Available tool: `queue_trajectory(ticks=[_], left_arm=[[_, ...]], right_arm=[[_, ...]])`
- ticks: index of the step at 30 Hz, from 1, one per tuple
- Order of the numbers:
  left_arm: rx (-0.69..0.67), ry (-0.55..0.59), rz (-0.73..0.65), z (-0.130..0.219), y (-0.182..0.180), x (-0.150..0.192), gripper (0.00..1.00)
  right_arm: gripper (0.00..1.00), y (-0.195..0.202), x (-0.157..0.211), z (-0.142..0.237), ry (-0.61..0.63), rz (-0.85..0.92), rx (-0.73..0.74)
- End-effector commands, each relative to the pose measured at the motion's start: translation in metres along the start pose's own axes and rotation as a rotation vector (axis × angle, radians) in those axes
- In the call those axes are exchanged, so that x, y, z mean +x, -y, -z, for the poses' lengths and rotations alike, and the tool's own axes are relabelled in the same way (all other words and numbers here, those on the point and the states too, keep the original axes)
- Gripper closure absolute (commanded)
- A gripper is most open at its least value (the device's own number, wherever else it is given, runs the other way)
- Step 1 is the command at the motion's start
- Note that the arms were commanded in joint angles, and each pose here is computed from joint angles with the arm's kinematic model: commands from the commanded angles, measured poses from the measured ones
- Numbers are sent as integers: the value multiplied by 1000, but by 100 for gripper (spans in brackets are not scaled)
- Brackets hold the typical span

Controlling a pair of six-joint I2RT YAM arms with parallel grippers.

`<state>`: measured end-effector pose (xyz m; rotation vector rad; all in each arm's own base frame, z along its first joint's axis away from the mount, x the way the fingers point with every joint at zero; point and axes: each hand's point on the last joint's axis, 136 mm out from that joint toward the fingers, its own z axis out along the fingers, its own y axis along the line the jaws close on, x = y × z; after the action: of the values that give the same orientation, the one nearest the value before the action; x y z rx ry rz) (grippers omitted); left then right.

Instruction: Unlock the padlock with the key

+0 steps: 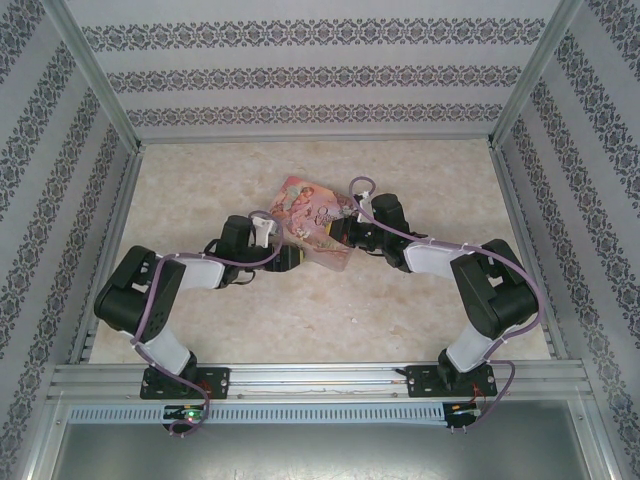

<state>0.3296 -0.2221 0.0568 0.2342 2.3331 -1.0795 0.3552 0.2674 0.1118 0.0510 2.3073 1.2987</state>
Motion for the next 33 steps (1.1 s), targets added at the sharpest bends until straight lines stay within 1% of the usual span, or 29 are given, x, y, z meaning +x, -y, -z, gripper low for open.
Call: queue_trajectory(ticks=[1, 7, 15, 21, 33], left_arm=[[-1, 41, -51, -8, 3, -11, 27], [10, 21, -64, -16, 6, -7, 30], [16, 9, -83, -23, 13, -6, 33], [33, 1, -93, -26, 21, -7, 40], [-2, 19, -68, -34, 20, -8, 42]], right_arm=[[100, 26, 11, -4, -35, -30, 88], [100, 26, 12, -3, -36, -29, 89], [100, 28, 13, -4, -41, -31, 90], [100, 27, 12, -4, -40, -33, 88], [100, 26, 14, -5, -42, -34, 88]])
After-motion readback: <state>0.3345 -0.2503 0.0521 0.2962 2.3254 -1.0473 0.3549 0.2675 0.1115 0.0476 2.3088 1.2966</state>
